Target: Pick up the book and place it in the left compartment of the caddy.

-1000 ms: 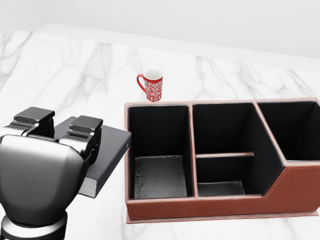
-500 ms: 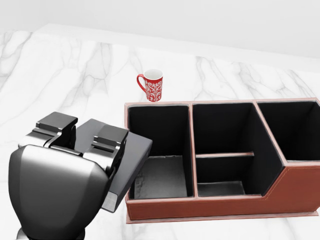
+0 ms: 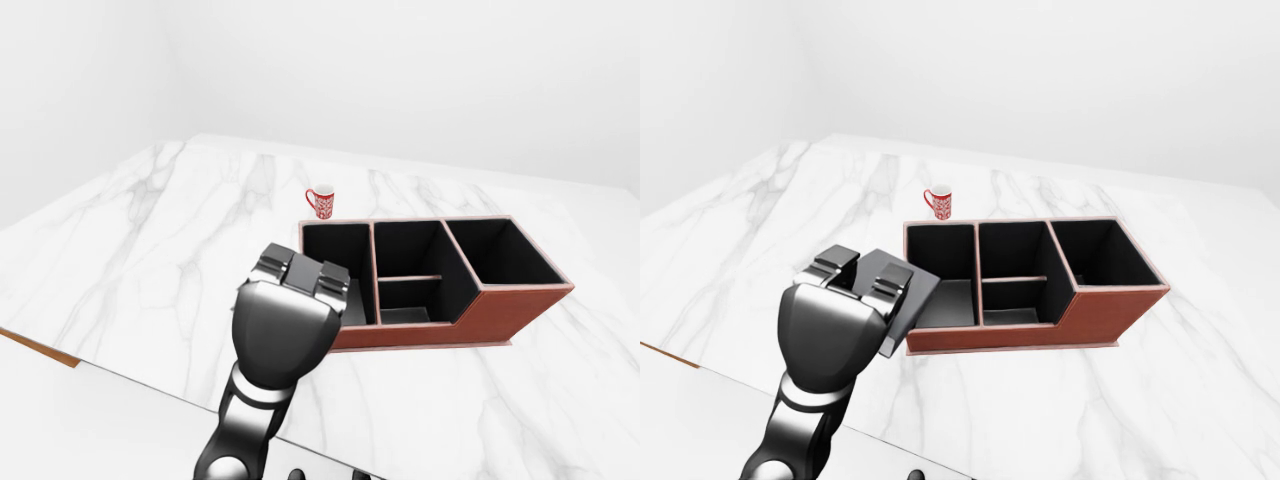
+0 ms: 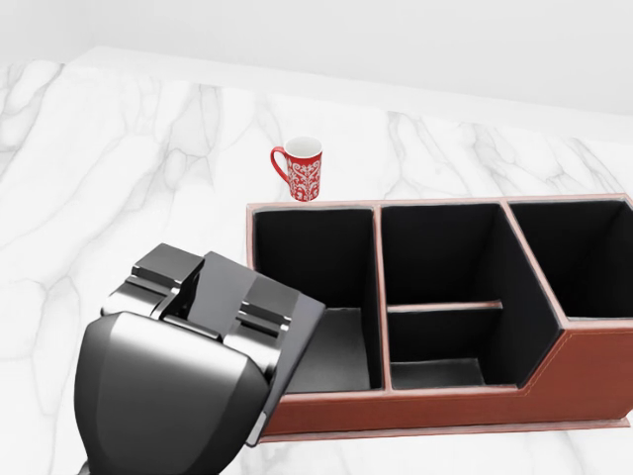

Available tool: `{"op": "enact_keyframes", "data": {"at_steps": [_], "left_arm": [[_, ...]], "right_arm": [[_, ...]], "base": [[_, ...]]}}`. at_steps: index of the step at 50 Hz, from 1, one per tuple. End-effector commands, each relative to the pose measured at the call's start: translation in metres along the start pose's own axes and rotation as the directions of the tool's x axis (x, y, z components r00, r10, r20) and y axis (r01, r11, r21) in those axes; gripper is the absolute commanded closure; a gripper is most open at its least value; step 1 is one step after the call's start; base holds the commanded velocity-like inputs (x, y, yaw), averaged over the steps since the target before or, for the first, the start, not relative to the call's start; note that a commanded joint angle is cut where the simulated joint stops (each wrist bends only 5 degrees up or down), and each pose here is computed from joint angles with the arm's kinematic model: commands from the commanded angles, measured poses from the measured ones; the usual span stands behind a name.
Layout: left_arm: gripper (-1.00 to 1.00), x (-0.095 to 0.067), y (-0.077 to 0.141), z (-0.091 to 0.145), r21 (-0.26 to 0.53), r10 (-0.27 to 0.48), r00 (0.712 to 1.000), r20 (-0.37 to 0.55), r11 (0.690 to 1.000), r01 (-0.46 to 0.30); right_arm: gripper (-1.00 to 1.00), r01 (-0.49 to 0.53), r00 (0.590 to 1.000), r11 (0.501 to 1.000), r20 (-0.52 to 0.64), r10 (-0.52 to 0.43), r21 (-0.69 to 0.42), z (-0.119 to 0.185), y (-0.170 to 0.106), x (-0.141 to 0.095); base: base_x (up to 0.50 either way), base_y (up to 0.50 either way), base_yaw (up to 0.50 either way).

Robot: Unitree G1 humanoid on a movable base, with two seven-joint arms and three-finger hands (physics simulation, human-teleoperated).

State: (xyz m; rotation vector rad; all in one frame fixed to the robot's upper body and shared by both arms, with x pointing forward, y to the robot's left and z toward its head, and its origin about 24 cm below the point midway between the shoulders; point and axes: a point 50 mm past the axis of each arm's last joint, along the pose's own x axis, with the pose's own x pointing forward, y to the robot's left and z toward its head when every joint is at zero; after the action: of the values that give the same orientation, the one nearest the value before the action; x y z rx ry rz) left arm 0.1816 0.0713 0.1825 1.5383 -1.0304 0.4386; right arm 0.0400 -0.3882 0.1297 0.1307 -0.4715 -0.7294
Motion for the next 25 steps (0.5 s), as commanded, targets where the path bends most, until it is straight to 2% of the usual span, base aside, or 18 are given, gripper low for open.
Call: {"op": "enact_keyframes", "data": {"at_steps": [1,3,6,25], "left_arm": [[1.00,-0.0021,-0.0016,0.0043,0.009,0.029,0.999,0.028,1.000,-0.029],[1.00,-0.0009,-0.0019,0.0023,-0.003,0.039,0.999,0.017,0.999,-0.039],[1.00,-0.0005,0.0009,0.0014,0.020,0.091,0.995,0.028,0.996,-0.091],[1.00,-0.0041,0.0029,-0.0036,0.036,0.093,0.996,0.014,0.995,-0.094]], "right_arm": [[-1.00,0.001,1.000,1.000,0.000,-0.001,0.001,0.0000,-0.0004,-0.0001],[-1.00,0.001,1.000,1.000,-0.001,-0.001,-0.001,0.0000,-0.0005,-0.0005],[-1.00,0.001,1.000,1.000,0.000,-0.001,-0.001,0.0001,-0.0002,-0.0006],[-1.00,-0.001,1.000,1.000,0.003,0.001,-0.001,0.0010,-0.0002,-0.0006]], "base": [[0.00,0.00,0.00],[0.00,0.00,0.00],[0.00,0.00,0.00],[0.00,0.00,0.00]]}}
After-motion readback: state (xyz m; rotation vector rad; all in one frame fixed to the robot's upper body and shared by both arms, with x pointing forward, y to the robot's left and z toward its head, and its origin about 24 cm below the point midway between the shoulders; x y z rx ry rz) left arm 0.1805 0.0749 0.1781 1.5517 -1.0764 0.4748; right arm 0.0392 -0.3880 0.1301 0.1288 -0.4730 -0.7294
